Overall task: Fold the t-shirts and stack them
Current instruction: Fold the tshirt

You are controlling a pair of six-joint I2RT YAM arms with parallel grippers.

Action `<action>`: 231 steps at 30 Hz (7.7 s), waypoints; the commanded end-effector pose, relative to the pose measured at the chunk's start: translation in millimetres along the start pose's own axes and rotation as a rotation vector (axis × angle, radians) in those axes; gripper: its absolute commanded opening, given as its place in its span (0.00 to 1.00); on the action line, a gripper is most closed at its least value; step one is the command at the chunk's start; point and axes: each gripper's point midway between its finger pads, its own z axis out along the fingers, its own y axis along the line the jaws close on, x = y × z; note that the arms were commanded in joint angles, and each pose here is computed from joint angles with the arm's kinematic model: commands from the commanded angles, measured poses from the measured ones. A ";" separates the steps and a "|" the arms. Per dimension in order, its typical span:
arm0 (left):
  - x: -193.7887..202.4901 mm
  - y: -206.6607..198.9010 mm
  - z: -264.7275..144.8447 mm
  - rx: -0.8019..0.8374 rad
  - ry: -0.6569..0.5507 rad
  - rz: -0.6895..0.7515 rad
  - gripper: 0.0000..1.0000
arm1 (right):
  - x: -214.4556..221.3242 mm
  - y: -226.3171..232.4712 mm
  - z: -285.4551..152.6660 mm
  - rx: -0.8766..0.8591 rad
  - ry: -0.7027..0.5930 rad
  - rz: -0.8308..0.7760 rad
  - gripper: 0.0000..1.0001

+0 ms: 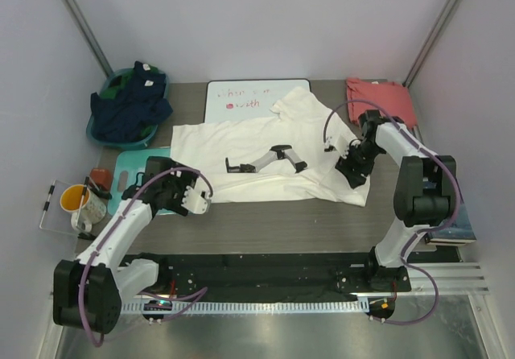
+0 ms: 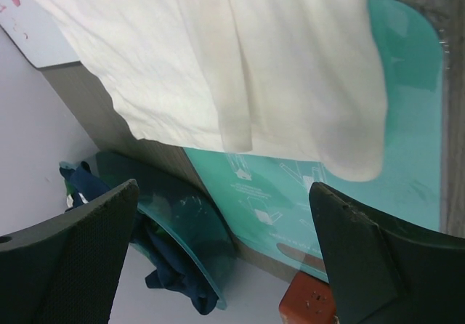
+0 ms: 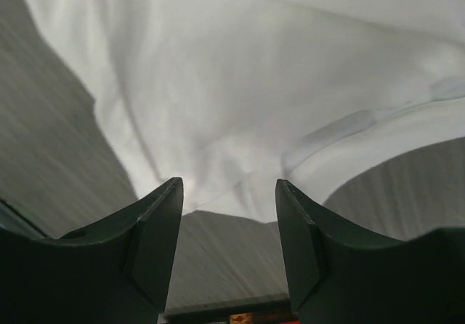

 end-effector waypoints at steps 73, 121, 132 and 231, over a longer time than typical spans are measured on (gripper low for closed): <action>-0.1 -78.6 48.6 0.295 -0.032 0.116 0.00 | 50.7 35.3 -9.6 -0.383 -0.098 0.319 0.01; 34.3 52.2 17.3 -0.031 0.098 -0.182 0.93 | -89.4 -22.3 -66.4 0.158 -0.137 -0.252 0.53; 28.3 36.0 47.5 0.023 -0.034 -0.129 0.92 | -99.7 13.5 -24.4 0.056 -0.070 -0.296 0.47; 32.4 22.8 70.8 0.146 -0.096 -0.188 0.89 | -217.2 -92.6 -7.1 0.821 -0.096 -0.408 0.41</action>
